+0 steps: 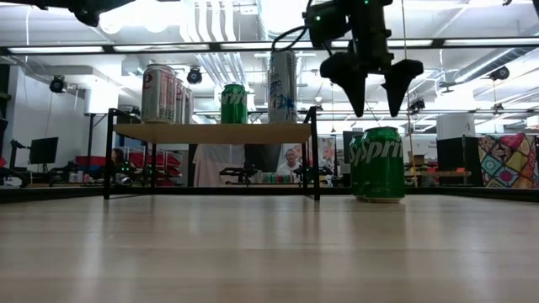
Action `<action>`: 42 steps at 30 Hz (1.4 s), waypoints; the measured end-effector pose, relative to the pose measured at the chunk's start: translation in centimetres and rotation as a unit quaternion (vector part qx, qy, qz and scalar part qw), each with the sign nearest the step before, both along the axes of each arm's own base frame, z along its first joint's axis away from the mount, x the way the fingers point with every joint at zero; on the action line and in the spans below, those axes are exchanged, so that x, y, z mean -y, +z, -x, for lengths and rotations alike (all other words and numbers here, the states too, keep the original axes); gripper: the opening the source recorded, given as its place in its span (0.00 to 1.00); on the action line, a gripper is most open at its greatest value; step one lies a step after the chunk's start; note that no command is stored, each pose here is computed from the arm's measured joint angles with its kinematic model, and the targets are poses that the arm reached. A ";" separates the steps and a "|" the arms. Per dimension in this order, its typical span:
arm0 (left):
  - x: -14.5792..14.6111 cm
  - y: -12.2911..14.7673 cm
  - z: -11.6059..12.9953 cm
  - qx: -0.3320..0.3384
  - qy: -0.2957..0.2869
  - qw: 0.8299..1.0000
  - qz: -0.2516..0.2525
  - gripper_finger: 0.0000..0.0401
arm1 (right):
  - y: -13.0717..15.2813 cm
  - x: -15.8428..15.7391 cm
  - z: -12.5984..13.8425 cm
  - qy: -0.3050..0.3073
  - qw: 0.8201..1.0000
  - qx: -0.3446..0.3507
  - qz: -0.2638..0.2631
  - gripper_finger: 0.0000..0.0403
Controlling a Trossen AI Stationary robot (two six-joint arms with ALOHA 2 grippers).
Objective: Place canned beverage on shelf
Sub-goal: Put the bottom green soda can aligned with the other soda cans on the shelf
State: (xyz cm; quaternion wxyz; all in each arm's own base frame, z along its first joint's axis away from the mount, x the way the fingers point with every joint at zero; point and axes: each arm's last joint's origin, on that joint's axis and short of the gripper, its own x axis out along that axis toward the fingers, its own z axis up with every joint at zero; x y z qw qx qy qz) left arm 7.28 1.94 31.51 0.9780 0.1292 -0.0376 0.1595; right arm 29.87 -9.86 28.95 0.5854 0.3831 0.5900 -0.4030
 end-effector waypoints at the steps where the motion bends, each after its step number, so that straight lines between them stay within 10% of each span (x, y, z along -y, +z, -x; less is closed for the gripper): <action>1: 0.0 0.0 0.0 0.000 0.000 1.000 0.000 0.00 | -0.2 0.0 -0.1 0.000 1.000 -0.003 -0.002 0.90; 34: 0.0 0.0 0.0 -0.002 0.005 1.000 0.001 0.00 | -6.3 0.1 -0.5 -0.009 0.999 -0.029 -0.009 0.90; 42: -0.1 -0.1 0.0 -0.004 0.007 1.000 0.000 0.00 | -6.6 0.0 -0.3 -0.029 0.999 -0.033 -0.011 0.73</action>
